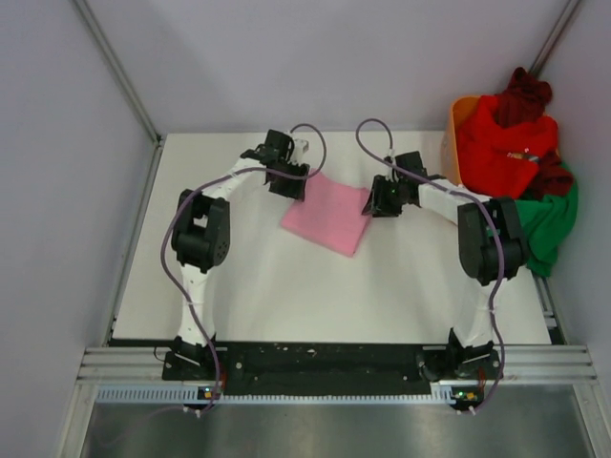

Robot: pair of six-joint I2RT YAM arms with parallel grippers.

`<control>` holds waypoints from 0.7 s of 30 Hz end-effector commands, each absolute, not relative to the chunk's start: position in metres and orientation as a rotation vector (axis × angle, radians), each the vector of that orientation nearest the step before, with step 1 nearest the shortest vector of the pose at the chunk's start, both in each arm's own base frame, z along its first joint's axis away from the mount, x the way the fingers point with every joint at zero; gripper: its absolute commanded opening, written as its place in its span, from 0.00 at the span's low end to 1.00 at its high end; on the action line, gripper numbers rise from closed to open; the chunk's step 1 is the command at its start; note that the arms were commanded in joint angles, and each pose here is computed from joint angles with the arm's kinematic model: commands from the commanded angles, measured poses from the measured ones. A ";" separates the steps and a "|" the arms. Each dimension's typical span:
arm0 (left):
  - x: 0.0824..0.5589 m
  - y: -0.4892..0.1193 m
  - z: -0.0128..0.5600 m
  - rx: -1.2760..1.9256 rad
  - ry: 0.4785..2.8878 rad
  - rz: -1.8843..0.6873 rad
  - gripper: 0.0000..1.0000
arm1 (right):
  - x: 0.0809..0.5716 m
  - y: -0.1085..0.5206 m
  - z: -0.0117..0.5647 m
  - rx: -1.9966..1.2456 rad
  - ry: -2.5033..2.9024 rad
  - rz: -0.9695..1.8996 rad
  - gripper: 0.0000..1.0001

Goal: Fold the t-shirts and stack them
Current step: Put the neatly folded tshirt into the corner of the board with the left arm

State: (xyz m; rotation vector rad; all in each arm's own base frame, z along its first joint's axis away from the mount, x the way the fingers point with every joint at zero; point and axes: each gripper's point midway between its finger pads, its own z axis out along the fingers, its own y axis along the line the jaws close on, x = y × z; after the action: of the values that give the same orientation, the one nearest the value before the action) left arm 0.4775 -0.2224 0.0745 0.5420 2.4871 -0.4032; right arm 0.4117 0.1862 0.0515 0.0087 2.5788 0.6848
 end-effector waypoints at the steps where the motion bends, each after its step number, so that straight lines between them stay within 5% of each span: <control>1: 0.480 -0.219 0.050 0.376 2.550 -0.474 0.56 | 0.429 0.197 0.047 0.087 2.542 0.784 0.36; 8: 0.468 -0.230 0.030 0.361 2.611 -0.576 0.51 | 0.444 0.192 0.028 0.122 2.569 0.766 0.22; 12: 0.463 -0.233 0.018 0.337 2.648 -0.638 0.36 | 0.452 0.189 0.024 0.128 2.574 0.728 0.22; 17: 0.457 -0.232 0.018 0.283 2.676 -0.720 0.04 | 0.458 0.178 0.027 0.095 2.585 0.648 0.40; 21: 0.457 -0.211 0.027 0.216 2.658 -0.718 0.00 | 0.456 0.167 0.055 0.029 2.540 0.569 0.62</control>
State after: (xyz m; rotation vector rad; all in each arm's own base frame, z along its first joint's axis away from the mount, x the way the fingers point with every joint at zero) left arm 0.4679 -0.2278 0.0327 0.2951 2.6195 -0.6860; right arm 0.4517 0.1901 0.0378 0.0849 2.5645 0.7366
